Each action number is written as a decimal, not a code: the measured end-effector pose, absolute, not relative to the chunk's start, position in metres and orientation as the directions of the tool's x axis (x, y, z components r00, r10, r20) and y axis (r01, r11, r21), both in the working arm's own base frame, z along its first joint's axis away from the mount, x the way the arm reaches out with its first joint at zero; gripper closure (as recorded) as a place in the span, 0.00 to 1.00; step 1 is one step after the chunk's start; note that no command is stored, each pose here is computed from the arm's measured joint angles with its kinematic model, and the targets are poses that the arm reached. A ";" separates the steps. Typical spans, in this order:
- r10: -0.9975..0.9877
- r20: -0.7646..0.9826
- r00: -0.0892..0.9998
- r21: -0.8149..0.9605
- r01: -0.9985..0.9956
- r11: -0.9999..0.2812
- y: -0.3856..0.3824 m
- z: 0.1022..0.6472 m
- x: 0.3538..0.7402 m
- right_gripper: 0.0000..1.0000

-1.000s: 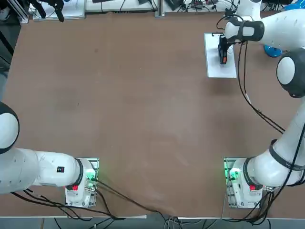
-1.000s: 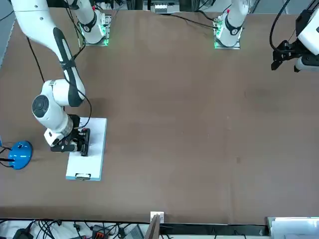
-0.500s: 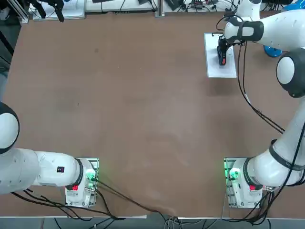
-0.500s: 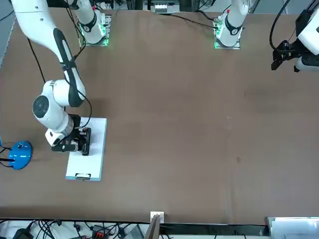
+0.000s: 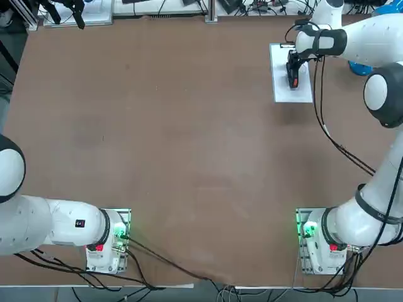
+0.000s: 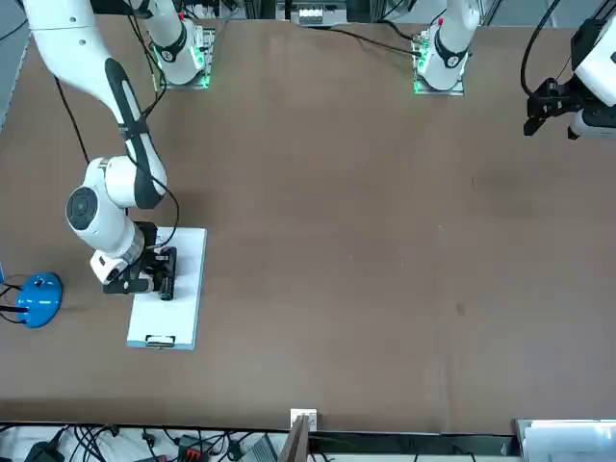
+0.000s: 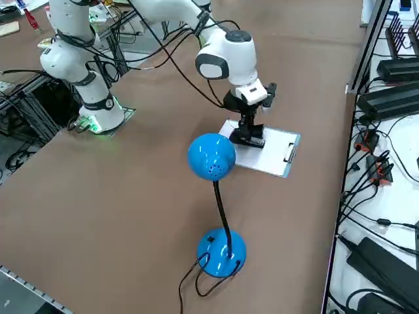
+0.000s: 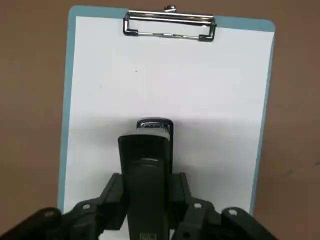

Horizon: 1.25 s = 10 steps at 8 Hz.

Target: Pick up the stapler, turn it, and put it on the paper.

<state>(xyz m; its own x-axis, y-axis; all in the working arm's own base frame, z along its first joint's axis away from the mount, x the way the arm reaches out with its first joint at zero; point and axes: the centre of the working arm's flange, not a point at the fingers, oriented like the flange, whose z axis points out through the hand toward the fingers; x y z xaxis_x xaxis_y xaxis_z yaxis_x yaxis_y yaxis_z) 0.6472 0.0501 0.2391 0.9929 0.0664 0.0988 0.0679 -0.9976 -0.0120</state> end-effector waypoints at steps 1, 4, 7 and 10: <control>0.067 0.099 0.993 -0.012 0.068 -0.998 0.050 0.239 0.647 0.57; 0.070 0.123 0.990 -0.014 0.072 -0.997 0.053 0.249 0.654 0.08; 0.082 0.144 0.986 -0.017 0.086 -0.996 0.053 0.322 0.672 0.00; 0.087 0.138 0.987 -0.026 0.091 -0.995 0.044 0.463 0.652 0.00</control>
